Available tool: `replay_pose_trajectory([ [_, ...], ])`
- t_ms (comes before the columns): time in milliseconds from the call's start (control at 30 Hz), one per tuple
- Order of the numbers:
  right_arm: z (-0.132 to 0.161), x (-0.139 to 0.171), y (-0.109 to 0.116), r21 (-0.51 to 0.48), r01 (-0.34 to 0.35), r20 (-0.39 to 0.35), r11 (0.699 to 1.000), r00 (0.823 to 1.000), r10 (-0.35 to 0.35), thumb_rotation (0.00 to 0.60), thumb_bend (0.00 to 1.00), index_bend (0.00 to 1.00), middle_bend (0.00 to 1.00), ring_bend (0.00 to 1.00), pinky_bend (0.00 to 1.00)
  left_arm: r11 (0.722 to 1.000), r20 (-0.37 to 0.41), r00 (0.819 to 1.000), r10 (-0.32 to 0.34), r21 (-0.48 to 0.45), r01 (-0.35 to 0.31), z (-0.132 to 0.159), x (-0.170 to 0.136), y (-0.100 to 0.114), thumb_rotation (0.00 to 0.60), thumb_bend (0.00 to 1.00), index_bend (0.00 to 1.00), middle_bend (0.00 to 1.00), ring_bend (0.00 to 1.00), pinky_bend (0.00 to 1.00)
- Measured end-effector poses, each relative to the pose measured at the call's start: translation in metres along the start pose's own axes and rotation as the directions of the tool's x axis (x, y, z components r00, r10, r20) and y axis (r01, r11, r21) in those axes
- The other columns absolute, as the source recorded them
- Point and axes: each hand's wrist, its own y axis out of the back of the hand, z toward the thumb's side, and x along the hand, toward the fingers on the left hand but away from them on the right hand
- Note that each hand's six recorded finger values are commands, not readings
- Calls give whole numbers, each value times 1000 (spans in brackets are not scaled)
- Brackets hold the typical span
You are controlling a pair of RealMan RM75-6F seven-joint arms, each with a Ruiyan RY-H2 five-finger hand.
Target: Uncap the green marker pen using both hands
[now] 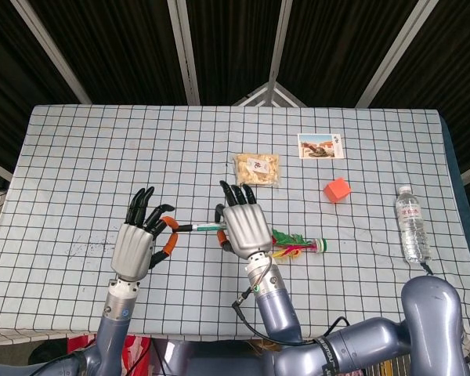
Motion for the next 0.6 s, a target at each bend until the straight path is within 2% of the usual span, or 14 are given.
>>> replay_pose_trajectory([
  [333, 2, 1, 1, 3, 1, -7, 1000, 1000, -1, 600, 438, 670, 56, 94, 1, 1000, 2, 1000, 3, 1, -3, -1, 0, 1, 600, 491, 442, 302, 0, 0],
  [600, 2, 0, 1, 2, 2, -6, 1000, 1000, -2, 600, 438, 671, 55, 96, 1, 1000, 3, 1000, -2, 7, 2, -2, 0, 0, 600, 491, 480, 316, 0, 0],
])
